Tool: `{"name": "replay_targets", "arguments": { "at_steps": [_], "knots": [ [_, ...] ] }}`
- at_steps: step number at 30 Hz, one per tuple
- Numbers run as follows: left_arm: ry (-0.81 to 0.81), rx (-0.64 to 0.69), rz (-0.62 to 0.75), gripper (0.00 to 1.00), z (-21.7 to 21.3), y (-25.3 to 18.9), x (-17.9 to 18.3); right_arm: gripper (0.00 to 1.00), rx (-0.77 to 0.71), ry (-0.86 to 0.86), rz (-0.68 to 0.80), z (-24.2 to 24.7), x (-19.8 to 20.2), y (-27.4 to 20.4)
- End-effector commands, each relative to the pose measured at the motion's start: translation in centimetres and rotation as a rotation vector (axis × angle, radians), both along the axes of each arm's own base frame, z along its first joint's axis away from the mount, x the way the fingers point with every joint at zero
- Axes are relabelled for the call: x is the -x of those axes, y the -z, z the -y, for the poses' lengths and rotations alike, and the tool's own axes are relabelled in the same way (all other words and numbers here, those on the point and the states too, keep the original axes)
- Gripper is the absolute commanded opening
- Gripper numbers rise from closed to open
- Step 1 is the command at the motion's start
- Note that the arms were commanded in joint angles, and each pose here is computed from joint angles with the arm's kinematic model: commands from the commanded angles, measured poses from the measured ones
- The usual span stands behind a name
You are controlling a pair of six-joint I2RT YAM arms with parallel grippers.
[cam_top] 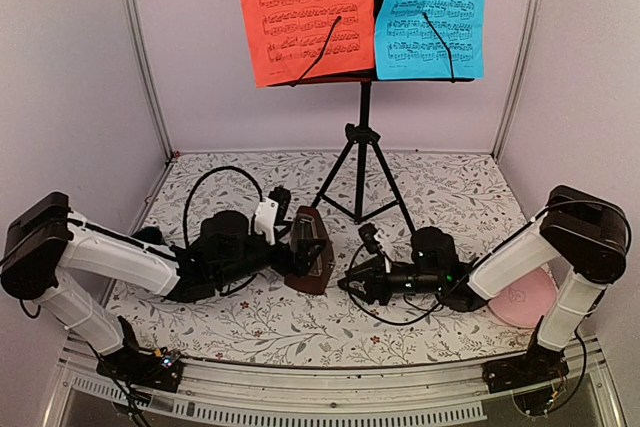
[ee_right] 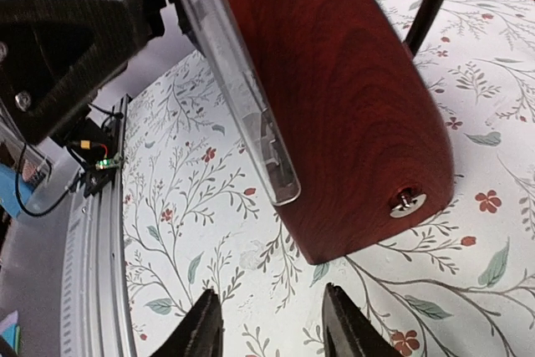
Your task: Set up the instrument practice props
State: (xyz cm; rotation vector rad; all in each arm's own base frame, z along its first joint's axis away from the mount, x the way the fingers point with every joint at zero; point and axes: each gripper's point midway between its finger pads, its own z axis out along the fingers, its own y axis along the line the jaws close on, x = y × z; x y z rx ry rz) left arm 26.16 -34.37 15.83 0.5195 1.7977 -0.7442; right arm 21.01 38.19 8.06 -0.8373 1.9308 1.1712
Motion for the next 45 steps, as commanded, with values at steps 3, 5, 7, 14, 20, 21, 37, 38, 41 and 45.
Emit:
{"name": "replay_targets", "arguments": {
  "at_steps": [3, 5, 7, 14, 20, 21, 37, 38, 41, 45],
  "knots": [
    [-0.192, -0.142, -0.015, 0.99, 0.4, 1.0, -2.3, 0.53, -0.060, 0.087, 0.076, 2.2, -2.1, -3.0],
    [-0.211, -0.168, -0.027, 0.99, 0.7, 1.5, -2.7, 0.56, -0.054, 0.101, 0.088, 2.4, -2.5, -2.9],
    [-0.222, -0.181, -0.040, 0.97, 0.9, 2.0, -3.0, 0.57, -0.047, 0.120, 0.100, 2.5, -3.1, -2.8],
    [-0.174, -0.173, -0.073, 0.72, 2.0, 2.7, -2.6, 0.56, -0.060, 0.150, 0.108, 2.2, -4.4, -1.8],
    [-0.147, -0.174, -0.070, 0.48, 1.4, 2.6, -1.8, 0.56, -0.058, 0.113, 0.079, 1.4, -4.2, -0.3],
    [-0.139, -0.179, -0.063, 0.46, 1.3, 2.5, -1.7, 0.56, -0.057, 0.109, 0.079, 1.3, -4.1, -0.2],
    [-0.003, -0.316, 0.014, 0.03, 2.4, -4.1, -0.8, 0.56, -0.060, 0.104, 0.238, 2.4, -2.7, -1.7],
    [0.009, -0.329, 0.004, 0.02, 2.6, -4.7, -0.7, 0.56, -0.057, 0.114, 0.262, 2.5, -2.7, -2.0],
    [0.050, -0.341, 0.020, 0.01, 2.7, -6.1, 0.3, 0.56, -0.041, 0.129, 0.350, 2.9, -2.5, -3.1],
    [0.036, -0.245, 0.236, 0.00, 1.2, -10.8, 1.7, 0.55, -0.047, 0.119, 0.421, 2.9, -2.3, -4.6]
  ]
}}
